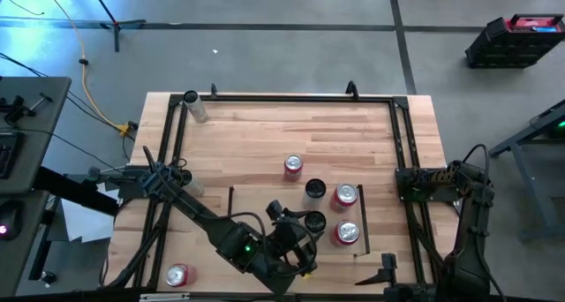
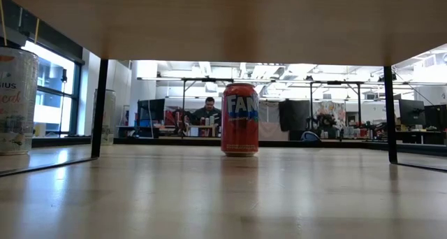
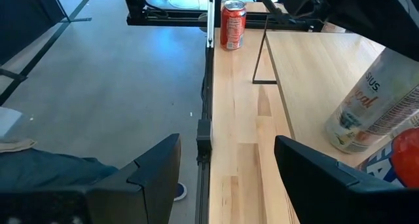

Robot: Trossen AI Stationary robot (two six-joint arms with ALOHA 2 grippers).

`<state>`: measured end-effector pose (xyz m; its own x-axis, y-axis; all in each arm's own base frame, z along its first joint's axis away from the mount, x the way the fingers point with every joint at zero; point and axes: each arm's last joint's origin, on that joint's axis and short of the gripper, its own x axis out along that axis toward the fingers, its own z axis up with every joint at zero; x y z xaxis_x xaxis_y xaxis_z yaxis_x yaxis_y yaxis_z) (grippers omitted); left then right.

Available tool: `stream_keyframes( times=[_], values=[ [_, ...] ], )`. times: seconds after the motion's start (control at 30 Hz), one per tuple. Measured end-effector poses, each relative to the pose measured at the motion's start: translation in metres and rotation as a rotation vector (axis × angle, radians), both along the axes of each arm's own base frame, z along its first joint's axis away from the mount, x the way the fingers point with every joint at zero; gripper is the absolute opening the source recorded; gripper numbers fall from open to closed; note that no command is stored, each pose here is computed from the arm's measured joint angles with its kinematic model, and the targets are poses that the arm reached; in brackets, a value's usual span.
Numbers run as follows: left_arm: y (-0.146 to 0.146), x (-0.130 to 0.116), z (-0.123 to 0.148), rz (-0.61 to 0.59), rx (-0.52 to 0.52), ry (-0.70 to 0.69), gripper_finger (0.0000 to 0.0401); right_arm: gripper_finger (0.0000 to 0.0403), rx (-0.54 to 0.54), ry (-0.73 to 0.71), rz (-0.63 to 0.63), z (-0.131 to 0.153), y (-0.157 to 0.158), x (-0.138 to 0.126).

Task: Place canned beverage on shelf
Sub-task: Put the bottom white yellow soda can on the shelf aligned with the white yellow soda can

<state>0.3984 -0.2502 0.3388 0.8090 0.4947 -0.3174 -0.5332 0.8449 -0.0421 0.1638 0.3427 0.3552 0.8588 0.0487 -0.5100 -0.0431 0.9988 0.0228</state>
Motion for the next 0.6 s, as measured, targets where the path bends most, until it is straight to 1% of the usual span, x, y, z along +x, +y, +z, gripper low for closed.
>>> stream_keyframes(
  times=[0.13, 0.37, 0.43, 0.6],
  values=[
    [0.0001, -0.0002, 0.0001, 0.005, -0.020, -0.008, 0.0264, 0.0232, 0.000, 0.000, 0.000, 0.0000, 0.0000, 0.0000],
    [-0.0002, -0.0003, -0.0001, -0.002, -0.024, -0.004, 0.0267, 0.0232, 0.000, 0.001, 0.001, 0.0000, 0.0000, 0.0000],
    [-0.0004, -0.0002, 0.0001, -0.013, -0.032, 0.001, 0.0276, 0.0232, 0.002, 0.005, 0.004, -0.0001, 0.0001, -0.0001],
    [-0.0007, -0.0003, 0.0001, -0.021, -0.040, 0.004, 0.0312, 0.0232, 0.003, 0.008, 0.006, -0.0002, 0.0002, -0.0001]
  ],
)
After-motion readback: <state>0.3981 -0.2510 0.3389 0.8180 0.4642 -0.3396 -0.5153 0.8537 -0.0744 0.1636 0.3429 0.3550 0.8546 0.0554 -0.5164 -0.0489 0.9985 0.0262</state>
